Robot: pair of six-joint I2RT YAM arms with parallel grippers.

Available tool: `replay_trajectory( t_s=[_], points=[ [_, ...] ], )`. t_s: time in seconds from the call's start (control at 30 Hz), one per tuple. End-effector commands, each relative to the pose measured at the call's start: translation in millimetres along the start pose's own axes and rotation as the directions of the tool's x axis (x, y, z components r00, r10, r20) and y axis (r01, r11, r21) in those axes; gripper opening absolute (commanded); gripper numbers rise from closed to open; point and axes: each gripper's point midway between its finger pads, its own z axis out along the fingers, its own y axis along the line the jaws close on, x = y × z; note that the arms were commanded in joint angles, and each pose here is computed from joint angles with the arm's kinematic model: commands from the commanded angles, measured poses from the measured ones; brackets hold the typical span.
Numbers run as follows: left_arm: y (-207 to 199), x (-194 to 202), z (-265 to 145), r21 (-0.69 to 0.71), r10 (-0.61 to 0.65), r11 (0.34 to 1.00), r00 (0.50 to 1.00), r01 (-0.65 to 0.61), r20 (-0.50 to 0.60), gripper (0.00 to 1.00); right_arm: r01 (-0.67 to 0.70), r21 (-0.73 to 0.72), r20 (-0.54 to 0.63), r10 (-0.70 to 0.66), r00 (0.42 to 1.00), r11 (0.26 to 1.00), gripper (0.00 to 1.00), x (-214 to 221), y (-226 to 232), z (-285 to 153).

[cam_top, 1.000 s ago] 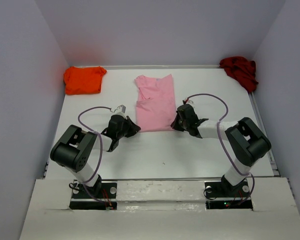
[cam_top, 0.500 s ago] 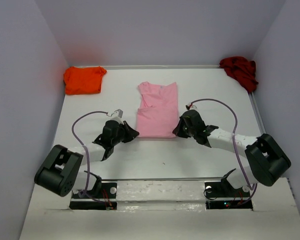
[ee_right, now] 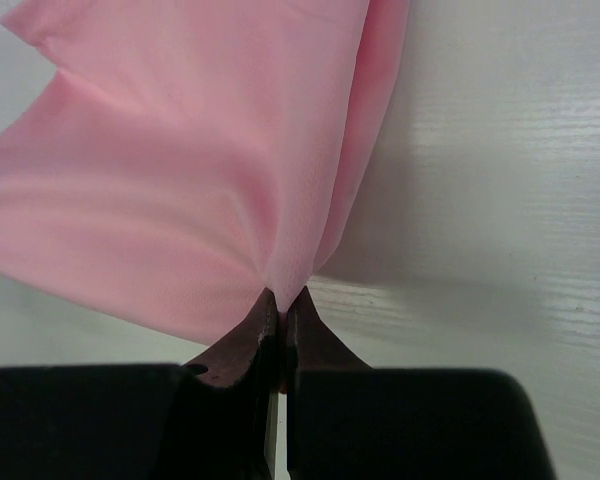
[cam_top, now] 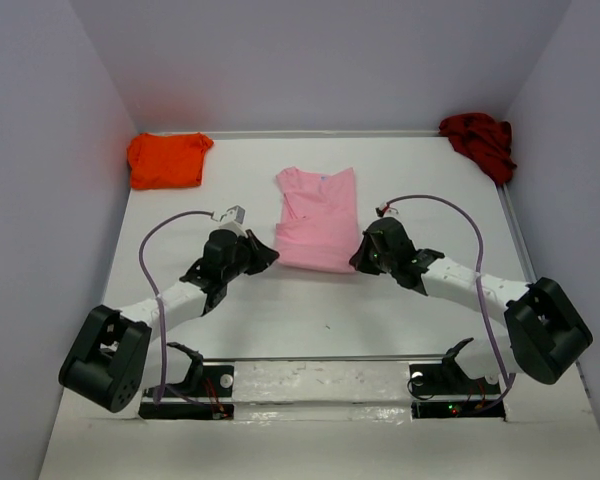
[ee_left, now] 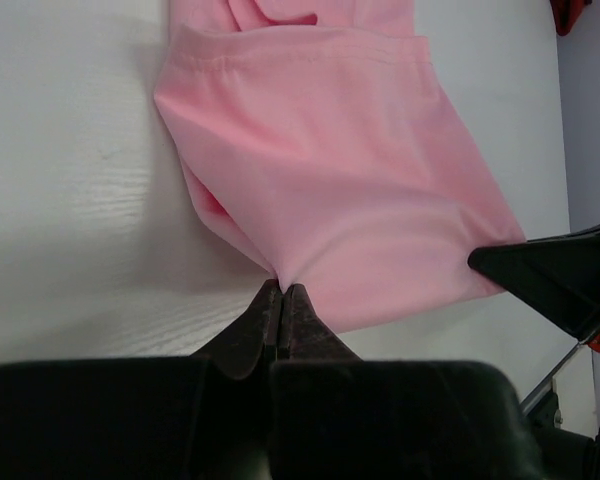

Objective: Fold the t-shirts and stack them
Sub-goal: Fold the tshirt

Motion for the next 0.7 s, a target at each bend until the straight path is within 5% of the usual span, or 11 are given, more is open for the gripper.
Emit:
replay_trajectory(
  t_s=[0.0,0.4,0.67],
  points=[
    [-17,-31,13,0.012,0.030,0.999,0.998,-0.031,0.062,0.00,0.016,0.009,0.099,-0.017,0.995,1.000,0.00,-36,14,-10],
    [-42,-64,50,0.046,0.057,0.997,0.996,-0.060,0.071,0.00,0.018,0.035,0.233,-0.026,0.972,0.999,0.00,-96,40,-21],
    [-67,-83,51,0.101,0.071,0.992,0.994,-0.080,0.084,0.00,0.028,0.020,0.220,-0.032,0.975,0.999,0.00,-96,45,-22]
  ],
)
